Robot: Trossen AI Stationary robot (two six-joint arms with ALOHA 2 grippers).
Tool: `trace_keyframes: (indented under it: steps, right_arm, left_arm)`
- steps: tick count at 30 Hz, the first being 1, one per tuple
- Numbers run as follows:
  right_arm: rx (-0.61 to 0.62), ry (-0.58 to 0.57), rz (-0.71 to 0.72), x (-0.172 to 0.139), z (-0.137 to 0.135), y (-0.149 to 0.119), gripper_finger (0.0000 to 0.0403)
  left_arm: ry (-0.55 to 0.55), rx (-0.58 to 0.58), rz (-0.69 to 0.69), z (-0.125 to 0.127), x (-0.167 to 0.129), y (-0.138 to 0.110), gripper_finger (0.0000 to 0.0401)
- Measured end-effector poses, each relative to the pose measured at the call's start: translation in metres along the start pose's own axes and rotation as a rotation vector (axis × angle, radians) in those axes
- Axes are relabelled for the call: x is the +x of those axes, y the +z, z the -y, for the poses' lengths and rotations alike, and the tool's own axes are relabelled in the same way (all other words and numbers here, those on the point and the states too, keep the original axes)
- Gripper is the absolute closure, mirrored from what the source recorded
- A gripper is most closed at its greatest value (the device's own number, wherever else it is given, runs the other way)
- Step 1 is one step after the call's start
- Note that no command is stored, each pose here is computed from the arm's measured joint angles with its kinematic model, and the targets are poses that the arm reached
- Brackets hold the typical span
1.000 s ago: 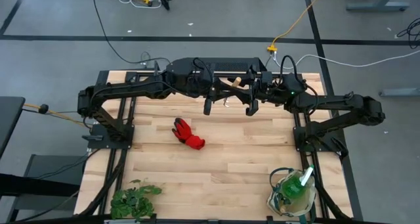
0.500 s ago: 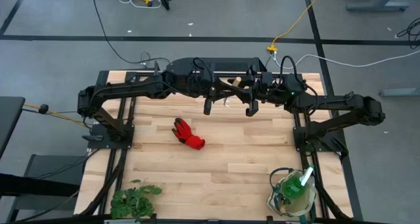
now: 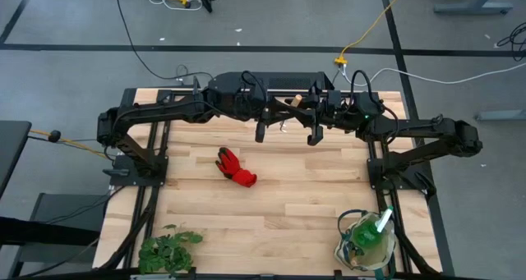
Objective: Pick & Place Garden tools in Gardening bag
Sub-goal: Put the hand rake into the gardening bag
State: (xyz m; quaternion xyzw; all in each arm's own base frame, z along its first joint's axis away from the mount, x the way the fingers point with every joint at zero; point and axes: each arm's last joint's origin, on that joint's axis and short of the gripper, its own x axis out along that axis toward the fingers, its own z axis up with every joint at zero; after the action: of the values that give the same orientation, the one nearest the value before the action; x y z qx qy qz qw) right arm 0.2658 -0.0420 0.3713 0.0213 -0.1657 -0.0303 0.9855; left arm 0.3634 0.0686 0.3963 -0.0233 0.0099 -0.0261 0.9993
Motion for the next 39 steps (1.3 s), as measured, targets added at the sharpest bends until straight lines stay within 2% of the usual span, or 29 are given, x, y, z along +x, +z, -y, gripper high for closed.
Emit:
trace_keyframes:
  steps: [12, 39]
  right_arm:
    - [0.002, 0.005, 0.0, 0.0, -0.0001, 0.0, 0.0334]
    - [0.0, 0.004, 0.0, 0.0, 0.0, -0.0001, 0.0332]
  left_arm:
    - [0.002, 0.002, 0.001, 0.0001, 0.0, 0.0001, 0.0299]
    - [0.038, -0.023, -0.018, -0.0009, -0.0004, -0.0015, 0.0293]
